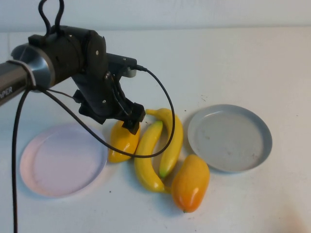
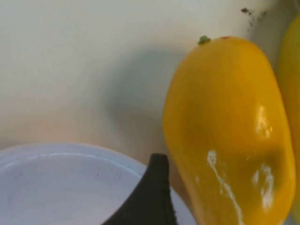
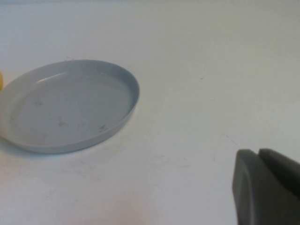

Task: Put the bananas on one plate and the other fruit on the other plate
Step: Put one type of fruit in the left plate

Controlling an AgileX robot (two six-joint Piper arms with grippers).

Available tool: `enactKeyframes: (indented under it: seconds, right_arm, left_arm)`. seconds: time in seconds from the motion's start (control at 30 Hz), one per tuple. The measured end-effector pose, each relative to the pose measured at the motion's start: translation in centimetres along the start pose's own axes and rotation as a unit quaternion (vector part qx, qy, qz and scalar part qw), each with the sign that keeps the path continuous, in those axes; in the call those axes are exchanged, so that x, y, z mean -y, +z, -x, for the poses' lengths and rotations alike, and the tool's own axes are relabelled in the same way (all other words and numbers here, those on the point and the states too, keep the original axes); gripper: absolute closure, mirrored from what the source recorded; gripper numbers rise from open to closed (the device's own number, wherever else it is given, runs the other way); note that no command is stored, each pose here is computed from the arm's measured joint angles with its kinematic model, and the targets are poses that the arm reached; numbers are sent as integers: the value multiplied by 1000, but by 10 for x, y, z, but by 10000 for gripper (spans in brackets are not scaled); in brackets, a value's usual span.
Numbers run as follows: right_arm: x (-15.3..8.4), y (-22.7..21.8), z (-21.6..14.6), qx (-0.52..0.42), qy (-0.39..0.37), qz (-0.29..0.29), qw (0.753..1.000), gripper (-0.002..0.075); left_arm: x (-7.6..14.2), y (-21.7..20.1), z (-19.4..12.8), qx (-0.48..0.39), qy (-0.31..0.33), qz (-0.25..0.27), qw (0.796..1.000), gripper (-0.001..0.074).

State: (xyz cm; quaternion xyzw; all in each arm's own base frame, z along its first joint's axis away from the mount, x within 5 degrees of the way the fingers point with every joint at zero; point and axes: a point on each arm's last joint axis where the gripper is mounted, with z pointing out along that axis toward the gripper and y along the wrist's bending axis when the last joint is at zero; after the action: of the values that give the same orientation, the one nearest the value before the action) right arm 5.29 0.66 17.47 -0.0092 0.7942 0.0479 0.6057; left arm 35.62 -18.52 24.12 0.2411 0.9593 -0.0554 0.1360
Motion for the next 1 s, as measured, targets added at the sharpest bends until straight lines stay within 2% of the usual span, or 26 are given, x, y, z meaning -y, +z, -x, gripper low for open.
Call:
enactKeyframes:
  seconds: [0.57, 0.87, 1.0]
  right_arm:
    - [0, 0, 0, 0, 0, 0, 1000, 741]
    - [0, 0, 0, 0, 0, 0, 1000, 741]
    - [0, 0, 0, 0, 0, 0, 1000, 741]
  left_arm:
    - [-2, 42, 5, -14, -15, -1, 1000, 66]
    - [-2, 48, 8, -1, -17, -2, 1000, 67]
    - [-2, 47, 9, 0, -16, -2, 1000, 112]
